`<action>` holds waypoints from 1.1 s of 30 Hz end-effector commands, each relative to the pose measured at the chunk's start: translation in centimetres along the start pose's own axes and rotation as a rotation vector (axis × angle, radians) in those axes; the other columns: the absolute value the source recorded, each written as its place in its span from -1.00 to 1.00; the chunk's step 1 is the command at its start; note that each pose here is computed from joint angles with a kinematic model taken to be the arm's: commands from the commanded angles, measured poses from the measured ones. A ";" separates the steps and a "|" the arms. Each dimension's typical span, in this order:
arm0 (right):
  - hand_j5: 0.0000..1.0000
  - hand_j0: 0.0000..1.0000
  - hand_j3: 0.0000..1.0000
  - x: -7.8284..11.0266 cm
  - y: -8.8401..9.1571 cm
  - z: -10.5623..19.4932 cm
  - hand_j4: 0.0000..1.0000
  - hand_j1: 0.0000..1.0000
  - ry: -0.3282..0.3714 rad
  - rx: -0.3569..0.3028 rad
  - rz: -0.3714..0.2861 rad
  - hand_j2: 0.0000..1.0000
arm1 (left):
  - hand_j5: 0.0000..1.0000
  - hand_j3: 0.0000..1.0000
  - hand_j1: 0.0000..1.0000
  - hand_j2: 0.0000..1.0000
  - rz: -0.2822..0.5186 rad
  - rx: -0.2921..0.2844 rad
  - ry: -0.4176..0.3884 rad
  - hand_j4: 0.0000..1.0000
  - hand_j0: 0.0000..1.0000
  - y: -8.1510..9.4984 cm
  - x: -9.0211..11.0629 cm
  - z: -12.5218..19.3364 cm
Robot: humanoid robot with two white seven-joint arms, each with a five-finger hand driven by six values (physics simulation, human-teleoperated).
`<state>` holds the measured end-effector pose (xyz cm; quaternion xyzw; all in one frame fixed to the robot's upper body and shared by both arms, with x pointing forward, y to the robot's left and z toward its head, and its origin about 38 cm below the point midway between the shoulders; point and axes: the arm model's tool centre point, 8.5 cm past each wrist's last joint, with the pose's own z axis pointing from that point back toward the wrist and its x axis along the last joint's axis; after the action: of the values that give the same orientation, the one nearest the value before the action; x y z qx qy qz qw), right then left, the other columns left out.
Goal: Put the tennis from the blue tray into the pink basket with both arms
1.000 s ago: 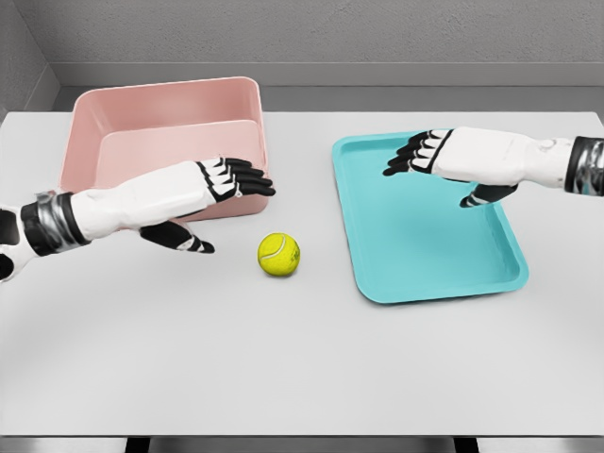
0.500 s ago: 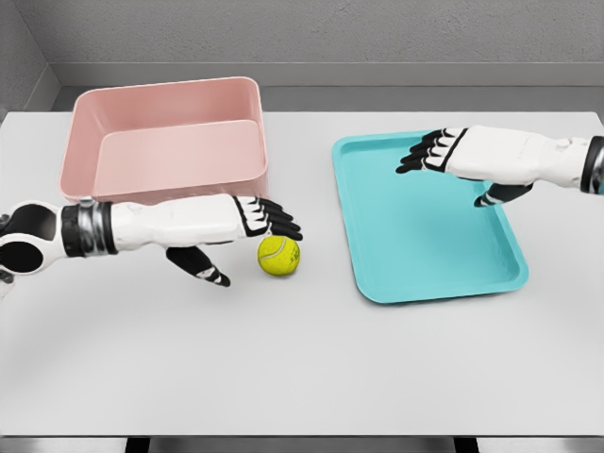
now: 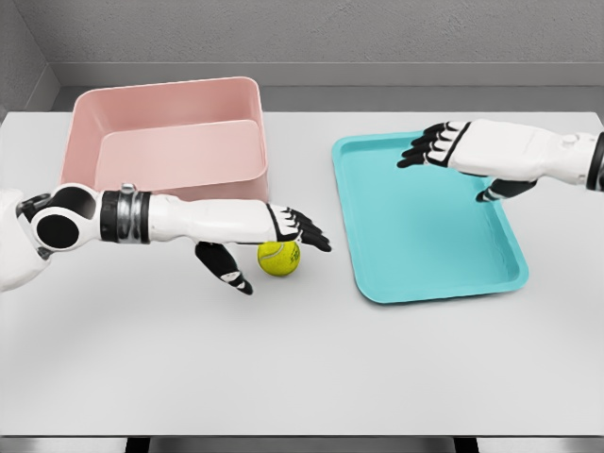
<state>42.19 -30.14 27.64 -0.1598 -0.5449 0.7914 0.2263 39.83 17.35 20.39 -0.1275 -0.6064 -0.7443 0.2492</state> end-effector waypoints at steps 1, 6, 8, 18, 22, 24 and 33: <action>1.00 1.00 1.00 -0.1 -0.3 0.1 1.00 1.00 0.004 -0.010 0.000 1.00 | 1.00 1.00 1.00 1.00 0.021 0.003 0.018 1.00 1.00 -0.3 -0.7 0.3; 1.00 1.00 1.00 0.1 -0.1 -0.1 1.00 1.00 -0.001 -0.003 -0.002 1.00 | 1.00 1.00 1.00 1.00 0.041 0.014 0.052 1.00 1.00 -0.4 -2.0 0.3; 1.00 1.00 1.00 0.1 -0.1 -0.2 1.00 1.00 -0.003 -0.005 -0.003 1.00 | 1.00 1.00 1.00 1.00 0.045 0.026 0.066 1.00 1.00 -0.1 -2.7 0.3; 1.00 1.00 1.00 0.1 0.0 -0.3 1.00 1.00 -0.005 -0.003 -0.004 1.00 | 1.00 1.00 1.00 1.00 0.085 0.028 0.087 1.00 1.00 -0.9 -4.5 -1.3; 1.00 1.00 1.00 0.1 0.0 -0.3 1.00 1.00 -0.004 -0.002 -0.003 1.00 | 1.00 1.00 1.00 1.00 0.095 0.029 0.111 1.00 1.00 -1.2 -5.2 -1.0; 1.00 1.00 1.00 0.0 0.8 -0.1 1.00 1.00 0.002 0.012 -0.019 1.00 | 1.00 1.00 1.00 1.00 0.099 0.028 0.127 1.00 1.00 -1.3 -5.6 -0.7; 1.00 1.00 1.00 0.1 0.8 0.0 1.00 1.00 0.002 0.014 -0.019 1.00 | 1.00 1.00 1.00 1.00 0.119 0.007 0.142 1.00 1.00 -2.6 -6.1 -0.7</action>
<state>42.01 -30.30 26.78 -0.1542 -0.5393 0.7943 0.2334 43.72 18.37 15.15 -0.1076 -0.5802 -0.7359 0.3321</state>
